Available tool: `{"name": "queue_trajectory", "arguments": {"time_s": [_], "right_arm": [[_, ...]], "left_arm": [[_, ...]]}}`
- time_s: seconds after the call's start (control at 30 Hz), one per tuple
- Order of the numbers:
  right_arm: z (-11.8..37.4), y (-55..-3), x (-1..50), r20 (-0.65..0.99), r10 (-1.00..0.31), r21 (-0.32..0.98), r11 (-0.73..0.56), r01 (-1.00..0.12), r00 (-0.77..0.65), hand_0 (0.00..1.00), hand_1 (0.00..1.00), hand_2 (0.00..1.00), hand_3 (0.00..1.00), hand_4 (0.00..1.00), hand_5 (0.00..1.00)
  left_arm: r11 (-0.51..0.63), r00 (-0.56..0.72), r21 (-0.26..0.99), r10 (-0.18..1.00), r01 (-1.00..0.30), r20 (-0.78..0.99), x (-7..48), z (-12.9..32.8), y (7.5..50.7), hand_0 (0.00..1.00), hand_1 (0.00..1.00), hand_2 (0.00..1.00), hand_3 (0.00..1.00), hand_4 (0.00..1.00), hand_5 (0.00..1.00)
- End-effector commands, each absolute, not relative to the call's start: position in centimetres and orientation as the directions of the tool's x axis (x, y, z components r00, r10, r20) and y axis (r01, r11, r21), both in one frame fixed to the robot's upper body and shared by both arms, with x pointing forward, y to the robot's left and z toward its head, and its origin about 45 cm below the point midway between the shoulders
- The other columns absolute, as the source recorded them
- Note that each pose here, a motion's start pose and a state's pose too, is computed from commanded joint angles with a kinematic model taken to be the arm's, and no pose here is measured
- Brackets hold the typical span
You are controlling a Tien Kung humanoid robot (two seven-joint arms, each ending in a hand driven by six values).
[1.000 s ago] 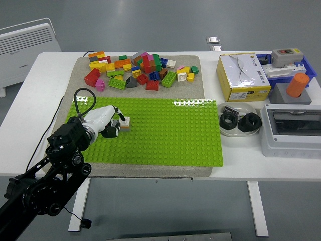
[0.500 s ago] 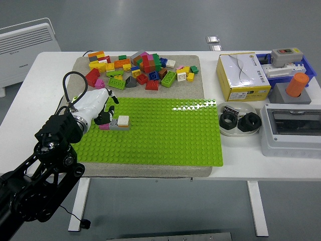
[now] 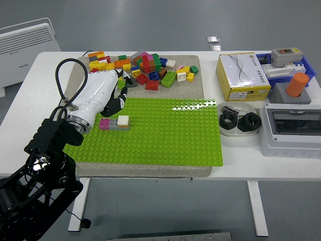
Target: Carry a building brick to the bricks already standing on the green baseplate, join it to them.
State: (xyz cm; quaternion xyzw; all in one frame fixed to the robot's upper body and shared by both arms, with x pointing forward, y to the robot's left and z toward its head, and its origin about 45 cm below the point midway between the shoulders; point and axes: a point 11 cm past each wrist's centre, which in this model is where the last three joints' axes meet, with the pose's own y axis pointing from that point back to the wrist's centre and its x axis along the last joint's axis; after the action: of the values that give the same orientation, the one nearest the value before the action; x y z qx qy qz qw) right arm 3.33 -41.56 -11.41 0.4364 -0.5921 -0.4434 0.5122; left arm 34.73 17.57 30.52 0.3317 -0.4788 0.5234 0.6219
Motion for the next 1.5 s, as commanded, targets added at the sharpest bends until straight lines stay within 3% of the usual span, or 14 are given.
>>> {"name": "queue_trajectory", "arguments": {"time_s": [0.23,0.53,0.8,1.13,1.5], "right_arm": [[-11.2,-42.2,3.8,0.213,-0.969,0.971,0.224,-0.081,-0.123,0.602,0.600,0.702,0.707,0.873,0.998],[-11.2,-42.0,4.1,0.197,-0.974,0.972,0.210,-0.109,-0.115,0.598,0.602,0.703,0.737,0.864,0.998],[-11.2,-41.9,4.2,0.198,-0.975,0.972,0.209,-0.107,-0.105,0.596,0.602,0.720,0.758,0.858,0.998],[-11.0,-42.5,3.9,0.210,-0.971,0.970,0.222,-0.099,-0.119,0.597,0.604,0.707,0.741,0.865,0.998],[-11.5,-41.3,3.0,0.213,-0.971,0.973,0.221,-0.065,-0.105,0.605,0.615,0.716,0.739,0.868,0.998]], "left_arm": [[0.193,-0.120,-0.198,0.352,-0.961,0.928,35.6,33.1,20.7,0.238,0.014,0.074,0.566,0.395,0.002],[0.216,-0.126,-0.213,0.359,-0.953,0.925,35.3,32.9,21.4,0.238,0.016,0.075,0.564,0.387,0.002],[0.211,-0.101,-0.186,0.357,-0.960,0.929,35.1,31.5,22.0,0.239,0.017,0.075,0.559,0.381,0.002],[0.229,-0.085,-0.201,0.436,-0.952,0.896,36.7,30.5,21.6,0.238,0.017,0.074,0.557,0.374,0.002],[0.247,0.041,-0.138,0.604,-0.959,0.796,35.8,26.2,20.5,0.238,0.017,0.072,0.553,0.367,0.002]]}}
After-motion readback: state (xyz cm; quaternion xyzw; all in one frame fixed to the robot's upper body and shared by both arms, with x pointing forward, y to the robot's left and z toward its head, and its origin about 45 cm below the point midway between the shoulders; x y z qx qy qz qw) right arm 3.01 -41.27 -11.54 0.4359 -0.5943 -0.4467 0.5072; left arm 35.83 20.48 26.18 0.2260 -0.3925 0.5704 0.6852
